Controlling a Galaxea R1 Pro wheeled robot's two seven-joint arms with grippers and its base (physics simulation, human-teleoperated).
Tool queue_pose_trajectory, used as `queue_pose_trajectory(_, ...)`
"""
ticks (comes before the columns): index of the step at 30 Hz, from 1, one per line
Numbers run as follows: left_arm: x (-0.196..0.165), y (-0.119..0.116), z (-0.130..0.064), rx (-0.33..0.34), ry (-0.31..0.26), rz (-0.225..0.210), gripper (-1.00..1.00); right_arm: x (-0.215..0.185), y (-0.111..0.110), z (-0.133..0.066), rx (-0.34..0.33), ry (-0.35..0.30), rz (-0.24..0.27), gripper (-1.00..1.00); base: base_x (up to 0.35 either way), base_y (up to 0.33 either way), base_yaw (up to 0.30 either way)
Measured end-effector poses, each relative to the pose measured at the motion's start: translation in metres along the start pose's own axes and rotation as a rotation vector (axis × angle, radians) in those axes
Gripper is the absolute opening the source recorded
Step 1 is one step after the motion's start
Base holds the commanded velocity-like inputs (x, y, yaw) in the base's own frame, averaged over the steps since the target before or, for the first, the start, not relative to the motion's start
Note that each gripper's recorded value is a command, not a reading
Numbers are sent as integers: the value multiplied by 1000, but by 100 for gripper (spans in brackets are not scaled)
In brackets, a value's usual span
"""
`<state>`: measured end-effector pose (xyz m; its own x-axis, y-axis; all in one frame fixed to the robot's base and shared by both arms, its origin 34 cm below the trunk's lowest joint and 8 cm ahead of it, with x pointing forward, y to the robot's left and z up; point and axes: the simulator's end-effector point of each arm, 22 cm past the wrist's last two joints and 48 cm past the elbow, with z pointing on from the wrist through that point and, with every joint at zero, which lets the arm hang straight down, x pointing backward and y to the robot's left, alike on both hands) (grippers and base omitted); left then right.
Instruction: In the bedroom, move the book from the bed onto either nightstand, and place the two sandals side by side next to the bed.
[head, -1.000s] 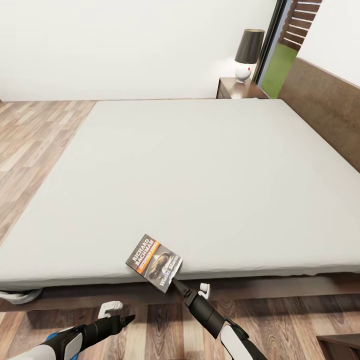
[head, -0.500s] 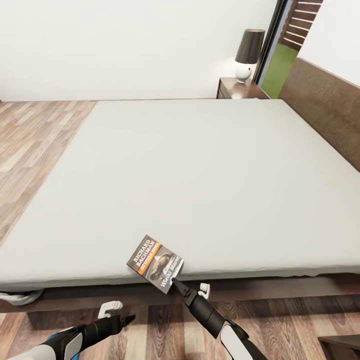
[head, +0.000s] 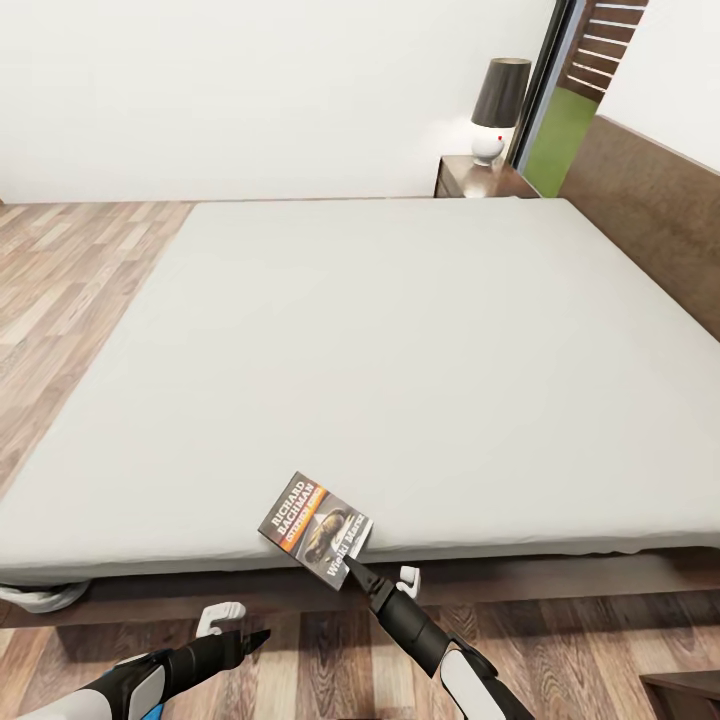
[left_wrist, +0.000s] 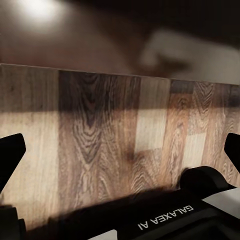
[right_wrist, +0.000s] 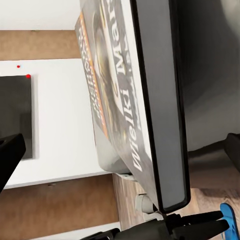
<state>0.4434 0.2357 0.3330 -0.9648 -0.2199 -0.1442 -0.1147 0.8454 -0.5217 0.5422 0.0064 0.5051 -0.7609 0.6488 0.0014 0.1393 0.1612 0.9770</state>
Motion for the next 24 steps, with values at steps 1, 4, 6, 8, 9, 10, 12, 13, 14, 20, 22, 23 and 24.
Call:
queue_pose_trajectory(1,0,0,0,0,0,0,100,0,0,0,0,0,0,100,0,0,0)
queue_pose_trajectory(4,0,0,0,1,0,0,100,0,0,0,0,0,0,100,0,0,0)
queue_pose_trajectory(6,0,-1,0,2,0,0,100,0,0,0,0,0,0,100,0,0,0)
queue_pose_trajectory(8,0,-1,0,4,0,0,100,0,0,0,0,0,0,100,0,0,0)
queue_pose_trajectory(9,0,-2,0,5,0,0,100,0,0,0,1,0,0,100,0,0,0)
queue_pose_trajectory(10,0,-2,0,5,0,0,100,0,0,0,1,0,1,100,0,0,0)
queue_pose_trajectory(12,0,-1,0,4,0,0,100,0,0,0,1,0,1,100,0,0,0)
queue_pose_trajectory(13,0,-1,0,4,0,0,100,0,0,0,1,0,0,100,-18,0,0)
queue_pose_trajectory(14,0,-1,0,4,0,0,100,0,0,0,0,0,0,100,-57,0,0)
queue_pose_trajectory(20,0,-1,1,2,0,0,100,0,0,0,1,0,0,100,-61,0,0)
queue_pose_trajectory(22,0,-1,0,2,0,0,100,0,0,0,0,0,0,100,-14,0,0)
queue_pose_trajectory(23,0,-1,0,2,0,0,100,0,0,0,0,0,0,100,-8,0,0)
queue_pose_trajectory(24,0,-1,0,1,0,0,100,0,0,0,1,0,0,100,-5,0,0)
